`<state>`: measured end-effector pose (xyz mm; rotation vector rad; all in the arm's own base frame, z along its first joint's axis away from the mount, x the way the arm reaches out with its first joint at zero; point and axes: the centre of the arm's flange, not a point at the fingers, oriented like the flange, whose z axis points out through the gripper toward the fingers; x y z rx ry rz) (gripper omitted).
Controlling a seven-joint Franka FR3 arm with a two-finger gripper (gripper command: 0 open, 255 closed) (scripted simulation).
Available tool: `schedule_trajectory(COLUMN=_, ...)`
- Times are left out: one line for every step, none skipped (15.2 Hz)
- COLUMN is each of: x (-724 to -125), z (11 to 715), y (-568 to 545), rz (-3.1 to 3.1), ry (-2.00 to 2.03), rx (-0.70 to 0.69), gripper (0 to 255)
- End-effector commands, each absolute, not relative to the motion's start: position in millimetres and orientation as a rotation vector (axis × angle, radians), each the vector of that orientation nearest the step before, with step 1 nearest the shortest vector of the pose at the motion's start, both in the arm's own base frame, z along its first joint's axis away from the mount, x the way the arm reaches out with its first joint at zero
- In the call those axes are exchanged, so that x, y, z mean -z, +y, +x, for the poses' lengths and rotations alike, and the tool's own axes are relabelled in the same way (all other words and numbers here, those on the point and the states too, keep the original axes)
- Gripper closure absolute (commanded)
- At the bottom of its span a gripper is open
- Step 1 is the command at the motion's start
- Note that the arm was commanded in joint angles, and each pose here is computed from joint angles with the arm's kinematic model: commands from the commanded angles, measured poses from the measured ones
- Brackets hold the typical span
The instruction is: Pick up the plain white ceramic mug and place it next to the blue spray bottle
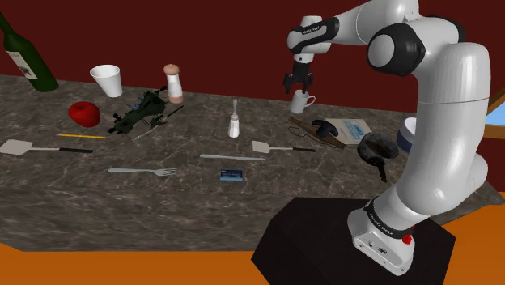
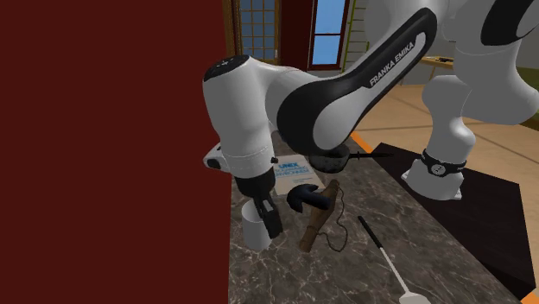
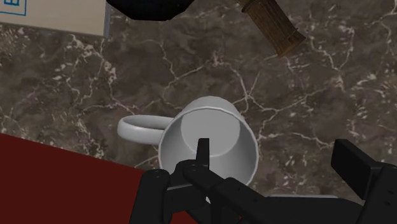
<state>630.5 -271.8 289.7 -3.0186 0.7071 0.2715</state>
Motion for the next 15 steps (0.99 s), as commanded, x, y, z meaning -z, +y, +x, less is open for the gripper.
schedule_trajectory(x=-248.7, z=628.6, y=-278.8, rz=-3.039, ry=0.693, rx=-0.266, gripper=0)
schedule_trajectory(x=-248.7, z=628.6, y=-278.8, rz=-3.039, ry=0.693, rx=-0.266, gripper=0)
schedule_trajectory(x=-248.7, z=628.6, y=-278.8, rz=-3.039, ry=0.693, rx=-0.266, gripper=0)
schedule_trajectory(x=-248.7, z=628.6, y=-278.8, rz=-3.039, ry=0.693, rx=-0.266, gripper=0)
schedule_trajectory(x=-248.7, z=628.6, y=-278.8, rz=-3.039, ry=0.693, rx=-0.266, gripper=0)
schedule_trajectory(x=-256.9, z=625.5, y=-286.0, rz=-3.039, ry=0.693, rx=-0.265, gripper=255)
schedule_trajectory(x=-255.5, z=625.2, y=-287.4, rz=-3.039, ry=0.693, rx=-0.265, gripper=255)
schedule_trajectory(x=-250.8, z=616.8, y=-278.8, rz=-3.039, ry=0.693, rx=-0.265, gripper=255)
schedule_trajectory(x=-249.3, z=616.7, y=-283.7, rz=-3.039, ry=0.693, rx=-0.265, gripper=255)
schedule_trajectory(x=-250.8, z=615.9, y=-285.0, rz=-3.039, ry=0.693, rx=-0.265, gripper=255)
schedule_trajectory(x=-250.6, z=617.3, y=-285.0, rz=-3.039, ry=0.693, rx=-0.265, gripper=255)
schedule_trajectory(x=-249.8, z=616.3, y=-284.7, rz=-3.039, ry=0.693, rx=-0.265, gripper=255)
schedule_trajectory(x=-249.1, z=616.6, y=-284.8, rz=-3.039, ry=0.692, rx=-0.265, gripper=255)
schedule_trajectory(x=-249.7, z=614.9, y=-283.8, rz=-3.039, ry=0.692, rx=-0.265, gripper=255)
schedule_trajectory(x=-248.7, z=628.6, y=-278.8, rz=-3.039, ry=0.693, rx=-0.266, gripper=255)
